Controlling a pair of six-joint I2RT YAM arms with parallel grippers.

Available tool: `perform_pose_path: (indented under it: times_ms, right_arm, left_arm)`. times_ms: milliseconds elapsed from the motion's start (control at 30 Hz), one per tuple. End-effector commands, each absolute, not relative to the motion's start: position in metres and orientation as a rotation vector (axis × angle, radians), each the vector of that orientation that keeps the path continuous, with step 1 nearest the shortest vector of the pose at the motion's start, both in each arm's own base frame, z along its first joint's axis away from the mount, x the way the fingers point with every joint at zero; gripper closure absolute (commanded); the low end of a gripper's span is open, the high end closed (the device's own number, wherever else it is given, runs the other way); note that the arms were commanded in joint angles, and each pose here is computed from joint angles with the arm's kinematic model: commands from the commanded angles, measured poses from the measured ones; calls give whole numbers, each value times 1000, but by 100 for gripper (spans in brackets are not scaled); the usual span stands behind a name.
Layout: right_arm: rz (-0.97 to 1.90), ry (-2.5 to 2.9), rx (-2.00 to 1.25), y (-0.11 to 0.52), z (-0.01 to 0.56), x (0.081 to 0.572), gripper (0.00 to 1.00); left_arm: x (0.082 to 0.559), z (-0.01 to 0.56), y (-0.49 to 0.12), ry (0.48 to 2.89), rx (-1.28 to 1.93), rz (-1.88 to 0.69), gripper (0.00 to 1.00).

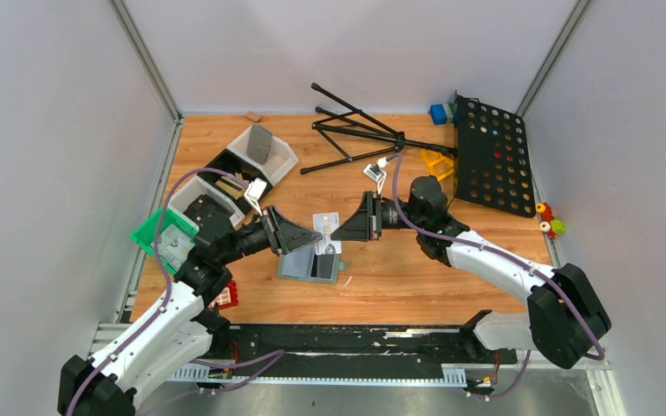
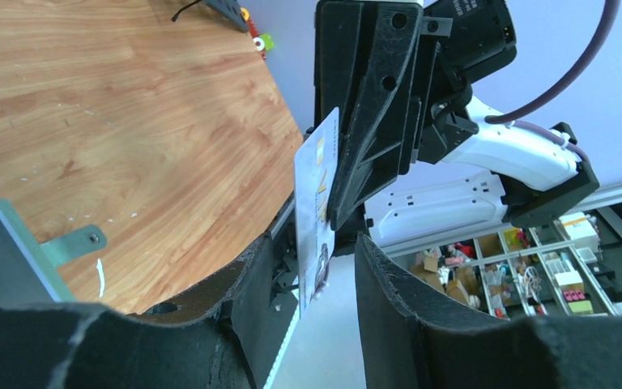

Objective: Take the credit cards out of the card holder
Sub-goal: Place the credit card in the storage box.

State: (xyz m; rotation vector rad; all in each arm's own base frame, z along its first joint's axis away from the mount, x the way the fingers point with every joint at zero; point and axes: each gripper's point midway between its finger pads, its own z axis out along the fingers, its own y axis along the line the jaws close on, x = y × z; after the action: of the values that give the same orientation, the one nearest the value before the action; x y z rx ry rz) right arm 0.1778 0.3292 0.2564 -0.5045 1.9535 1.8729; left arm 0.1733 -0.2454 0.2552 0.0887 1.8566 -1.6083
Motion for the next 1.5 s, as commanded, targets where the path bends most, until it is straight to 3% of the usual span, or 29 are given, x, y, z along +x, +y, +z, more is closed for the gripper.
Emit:
perform_pose_path:
  times_ms: [0, 100, 167, 233, 300, 433, 533, 733, 900, 1267, 1467]
  right_arm:
    - [1907, 1863, -578, 336, 277, 174, 100]
    - [1907, 1876, -585, 340, 273, 173, 100]
    - [1898, 1888, -579, 341, 269, 175, 98]
    - [1890, 1897, -574, 341, 266, 176, 81]
    - [1867, 1905, -549, 340, 263, 178, 61]
    - [1747, 1954, -484, 333, 254, 189, 41]
    - [1647, 1998, -455, 327, 246, 196, 34]
    - [1457, 2092, -429, 314, 230, 207, 35]
    - [1372, 2164, -406, 304, 217, 205, 36]
    - [1355, 2179, -399, 291, 224, 191, 36]
    - [1344, 2174, -401, 286, 229, 186, 36]
  left_arm:
    - [168, 275, -248, 1775, 131, -1671, 54]
    - [169, 274, -248, 1777, 131, -1666, 67]
    - [170, 273, -247, 1784, 127, -1655, 82]
    - [171, 271, -246, 1799, 109, -1643, 100]
    - [174, 270, -245, 1816, 105, -1610, 100]
    - [188, 249, -228, 1966, 51, -1359, 100]
    - [206, 233, -191, 2080, -74, -1017, 100]
    - [232, 230, -75, 2086, -410, -254, 100]
    - [223, 229, 14, 2029, -694, 377, 100]
    - [216, 214, 112, 1865, -1068, 779, 100]
    - [223, 173, 133, 1971, -1173, 817, 100]
